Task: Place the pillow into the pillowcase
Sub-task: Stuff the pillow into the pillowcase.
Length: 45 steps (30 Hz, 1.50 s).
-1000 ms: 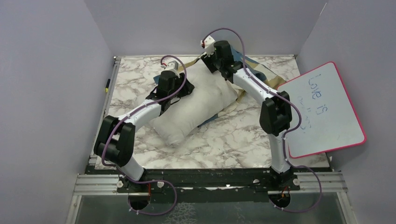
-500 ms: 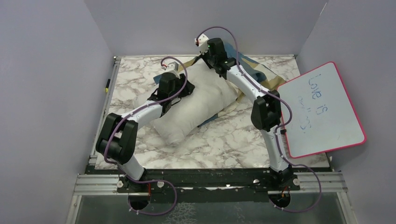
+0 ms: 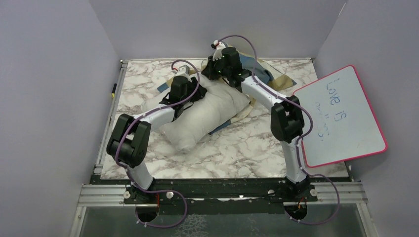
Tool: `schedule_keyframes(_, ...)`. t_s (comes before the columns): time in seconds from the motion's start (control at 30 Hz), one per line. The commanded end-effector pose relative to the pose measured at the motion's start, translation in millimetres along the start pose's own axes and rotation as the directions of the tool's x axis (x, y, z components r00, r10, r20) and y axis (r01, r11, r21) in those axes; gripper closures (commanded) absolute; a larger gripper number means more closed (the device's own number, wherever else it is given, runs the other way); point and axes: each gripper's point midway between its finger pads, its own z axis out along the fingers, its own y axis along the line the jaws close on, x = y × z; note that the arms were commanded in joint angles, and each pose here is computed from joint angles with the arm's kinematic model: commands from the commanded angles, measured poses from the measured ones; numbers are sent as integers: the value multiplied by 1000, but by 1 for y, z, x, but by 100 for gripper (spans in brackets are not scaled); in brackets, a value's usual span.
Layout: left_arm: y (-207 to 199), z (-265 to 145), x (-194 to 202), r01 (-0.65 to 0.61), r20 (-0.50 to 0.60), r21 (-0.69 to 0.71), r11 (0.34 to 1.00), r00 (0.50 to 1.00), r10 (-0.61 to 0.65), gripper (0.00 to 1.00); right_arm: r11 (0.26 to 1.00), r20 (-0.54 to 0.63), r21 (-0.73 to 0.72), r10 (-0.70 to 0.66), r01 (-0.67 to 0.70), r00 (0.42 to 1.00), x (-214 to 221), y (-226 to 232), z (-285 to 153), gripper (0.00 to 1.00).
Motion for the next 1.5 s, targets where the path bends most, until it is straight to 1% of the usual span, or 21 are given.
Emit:
schedule_keyframes(0.0,27,-3,39,20,-105,-121,992,994,-33,59,963,0,-266,31,-30,1000,-7,86,1,100)
schedule_keyframes(0.1,31,-17,41,35,-82,-175,984,995,-50,59,971,14,-236,41,-37,999,-13,84,-6,100)
schedule_keyframes(0.17,24,-30,36,36,-55,-181,983,997,-47,59,981,16,-191,21,-18,1000,-12,75,-7,96)
schedule_keyframes(0.2,21,-36,34,29,-43,-184,982,998,-37,59,988,-5,-155,15,-16,1000,-6,67,-7,94)
schedule_keyframes(0.23,16,-43,31,16,-32,-186,982,999,-22,59,993,-25,-119,11,-14,1000,-3,59,-9,89)
schedule_keyframes(0.33,-3,-63,14,-59,14,-152,987,998,62,55,998,-78,-53,35,-39,996,-3,43,-33,68)
schedule_keyframes(0.4,-15,-75,-1,-133,38,-123,983,990,139,52,998,-60,-24,48,-50,997,-8,37,-59,55)
schedule_keyframes(0.5,-33,-90,-16,-278,51,-55,959,958,281,44,996,-12,23,83,-82,997,-17,25,-103,42)
schedule_keyframes(0.6,-53,-100,-24,-470,70,39,882,881,467,41,989,3,75,124,-124,992,-17,9,-140,32)
schedule_keyframes(0.67,-69,-106,-26,-581,106,108,807,813,572,39,982,8,128,142,-142,990,-10,-5,-160,27)
schedule_keyframes(0.77,-92,-112,-23,-720,169,194,666,693,701,35,959,9,216,188,-186,982,5,-28,-187,24)
schedule_keyframes(0.87,-109,-112,-17,-808,210,231,542,585,783,30,929,-5,305,223,-211,975,22,-51,-211,20)
schedule_keyframes(0.93,-115,-106,-13,-845,213,220,487,529,822,27,913,-13,344,239,-220,971,35,-61,-228,13)
schedule_keyframes(0.97,-117,-103,-12,-866,209,211,454,493,844,26,909,-13,354,239,-219,971,40,-61,-236,12)
schedule_keyframes(1.13,-123,-87,6,-925,170,189,331,362,916,16,888,3,397,253,-233,967,66,-58,-268,9)
schedule_keyframes(1.27,-122,-66,30,-937,133,219,270,303,944,13,877,15,418,255,-238,967,82,-59,-281,8)
schedule_keyframes(1.37,-107,-40,49,-952,47,208,226,240,970,13,873,23,420,262,-247,965,87,-57,-287,8)
schedule_keyframes(1.47,-88,-18,61,-963,-36,180,202,198,979,13,869,43,425,258,-251,965,87,-57,-292,8)
